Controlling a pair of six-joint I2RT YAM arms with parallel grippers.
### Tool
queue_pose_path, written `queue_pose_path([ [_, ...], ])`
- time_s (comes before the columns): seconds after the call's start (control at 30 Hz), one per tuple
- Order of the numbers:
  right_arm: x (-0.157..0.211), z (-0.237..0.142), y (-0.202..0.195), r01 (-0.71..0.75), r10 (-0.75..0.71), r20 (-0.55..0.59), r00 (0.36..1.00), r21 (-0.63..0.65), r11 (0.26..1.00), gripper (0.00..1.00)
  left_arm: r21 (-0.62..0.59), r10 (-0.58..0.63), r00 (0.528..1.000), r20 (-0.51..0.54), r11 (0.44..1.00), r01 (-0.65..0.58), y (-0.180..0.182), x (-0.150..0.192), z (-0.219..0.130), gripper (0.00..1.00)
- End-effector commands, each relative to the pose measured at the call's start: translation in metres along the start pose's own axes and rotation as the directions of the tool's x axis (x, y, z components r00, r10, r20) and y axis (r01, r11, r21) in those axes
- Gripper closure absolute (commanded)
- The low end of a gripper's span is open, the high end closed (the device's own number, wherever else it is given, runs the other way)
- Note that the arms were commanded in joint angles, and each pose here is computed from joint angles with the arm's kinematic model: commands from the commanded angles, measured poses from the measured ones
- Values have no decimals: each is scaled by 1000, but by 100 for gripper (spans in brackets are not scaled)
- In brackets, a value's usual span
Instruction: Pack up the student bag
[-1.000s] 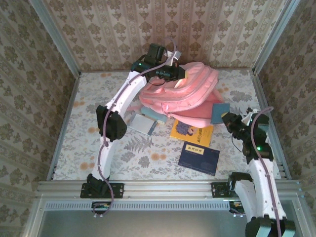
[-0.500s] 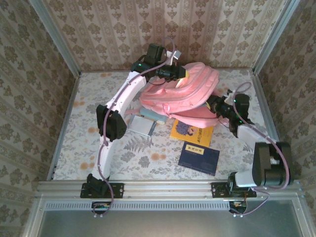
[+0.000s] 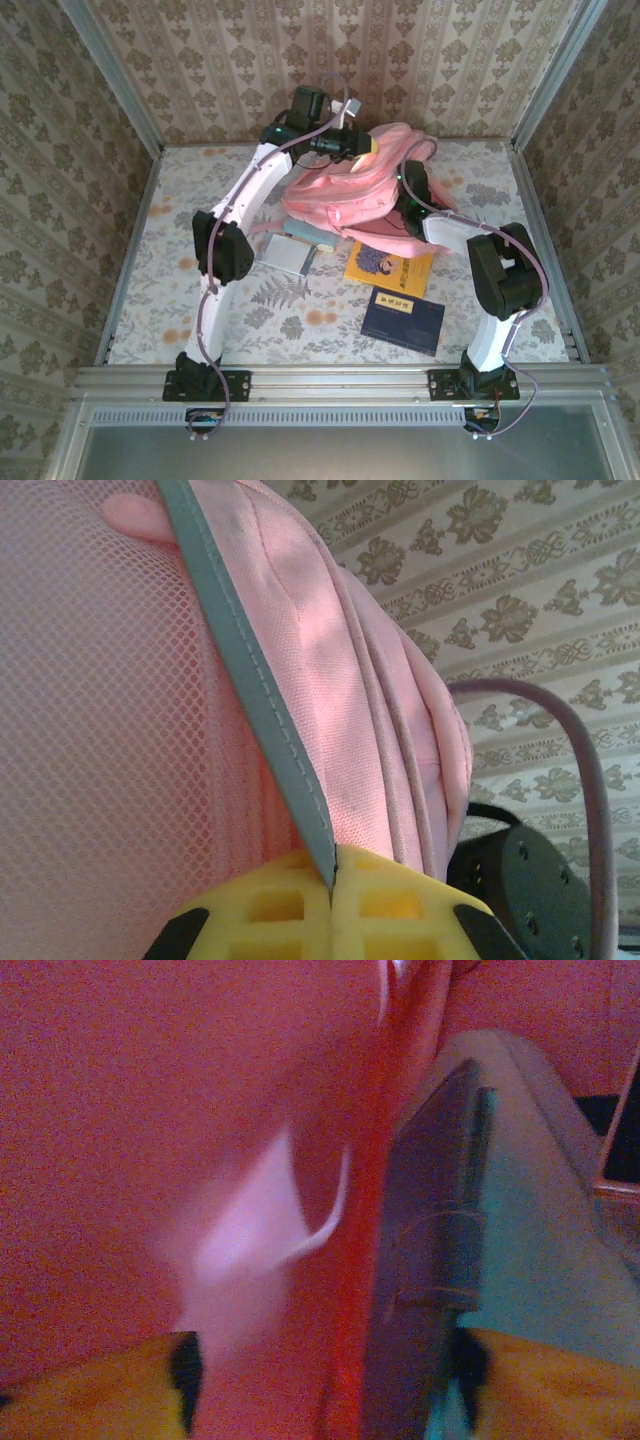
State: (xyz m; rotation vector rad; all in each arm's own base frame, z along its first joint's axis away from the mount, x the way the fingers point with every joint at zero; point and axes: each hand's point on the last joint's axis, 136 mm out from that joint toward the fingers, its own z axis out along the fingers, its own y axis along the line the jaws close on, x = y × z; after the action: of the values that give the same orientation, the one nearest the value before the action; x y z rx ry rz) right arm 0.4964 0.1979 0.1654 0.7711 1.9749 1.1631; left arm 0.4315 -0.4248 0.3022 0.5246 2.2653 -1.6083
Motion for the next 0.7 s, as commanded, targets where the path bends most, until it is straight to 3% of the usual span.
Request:
queue_pose_path([
  [0.0,-10,1,-13,28,-34,87,996,72,997,17,118,114,992,51,986,-120,-53,-15,-23,100],
  [0.07,-11,-5,-13,53,-58,89,994,62,997,11,111,107,993,54,987,-113,-46,-16,-25,100],
  [0.4,-9,-46,19,171,-173,-4,985,-111,979,7,78,73,994,87,994,-79,-23,-31,-41,100],
  [0.6,-7,-82,3,207,-207,-1,978,-59,977,5,52,67,993,93,996,-72,-15,-32,-42,100],
  [0.67,-8,-98,-16,209,-209,3,978,40,977,6,37,65,994,89,997,-68,-12,-30,-41,100],
])
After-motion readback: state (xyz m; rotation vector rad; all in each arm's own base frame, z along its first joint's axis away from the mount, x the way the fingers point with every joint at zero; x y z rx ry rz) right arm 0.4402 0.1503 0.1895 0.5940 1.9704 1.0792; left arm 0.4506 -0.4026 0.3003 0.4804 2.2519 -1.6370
